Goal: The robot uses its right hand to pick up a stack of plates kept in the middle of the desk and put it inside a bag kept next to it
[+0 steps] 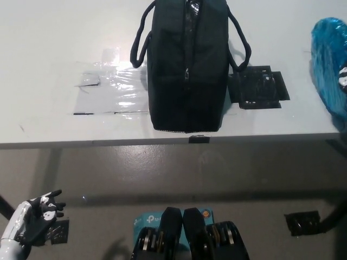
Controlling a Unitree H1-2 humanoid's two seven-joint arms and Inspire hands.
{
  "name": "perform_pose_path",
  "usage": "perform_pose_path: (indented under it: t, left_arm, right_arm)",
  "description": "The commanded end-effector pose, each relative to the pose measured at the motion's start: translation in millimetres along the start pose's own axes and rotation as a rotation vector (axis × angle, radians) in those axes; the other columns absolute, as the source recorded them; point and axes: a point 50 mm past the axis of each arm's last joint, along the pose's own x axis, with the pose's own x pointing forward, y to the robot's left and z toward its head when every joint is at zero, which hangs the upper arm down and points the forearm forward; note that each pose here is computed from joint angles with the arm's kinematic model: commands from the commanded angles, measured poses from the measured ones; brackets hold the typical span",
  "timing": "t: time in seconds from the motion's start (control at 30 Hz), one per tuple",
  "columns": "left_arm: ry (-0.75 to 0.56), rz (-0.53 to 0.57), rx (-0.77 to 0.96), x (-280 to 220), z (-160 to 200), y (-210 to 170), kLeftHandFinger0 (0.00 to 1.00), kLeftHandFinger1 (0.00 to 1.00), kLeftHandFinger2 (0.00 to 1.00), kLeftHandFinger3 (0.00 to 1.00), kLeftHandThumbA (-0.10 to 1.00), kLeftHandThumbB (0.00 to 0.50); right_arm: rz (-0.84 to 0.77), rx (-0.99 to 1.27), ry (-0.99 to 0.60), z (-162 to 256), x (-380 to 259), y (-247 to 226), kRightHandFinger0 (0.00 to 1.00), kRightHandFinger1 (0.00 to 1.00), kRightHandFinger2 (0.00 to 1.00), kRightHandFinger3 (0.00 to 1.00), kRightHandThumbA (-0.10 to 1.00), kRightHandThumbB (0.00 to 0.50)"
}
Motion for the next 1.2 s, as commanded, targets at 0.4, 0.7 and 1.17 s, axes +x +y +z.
perform_pose_path:
  t: [0.4,0.7,1.17]
  left_arm:
    - [-0.048,-0.015,0.044,3.2,16.5,7.5,0.68,0.70,0.82,1.00,-0.10,0.160]
    - [-0.048,-0.012,0.046,0.8,14.5,9.0,0.69,0.71,0.83,1.00,-0.10,0.143]
    - [-0.044,-0.013,0.049,-0.8,14.5,9.9,0.70,0.72,0.84,1.00,-0.10,0.175]
  right_arm:
    - [-0.023,0.502,0.114,44.0,24.3,-25.0,0.00,0.00,0.00,0.03,-0.10,0.171]
    - [-0.045,0.503,0.008,81.3,38.4,-42.2,0.00,0.00,0.00,0.02,-0.10,0.167]
    - [-0.116,0.464,-0.078,120.2,56.3,-70.1,0.00,0.00,0.00,0.00,-0.10,0.191]
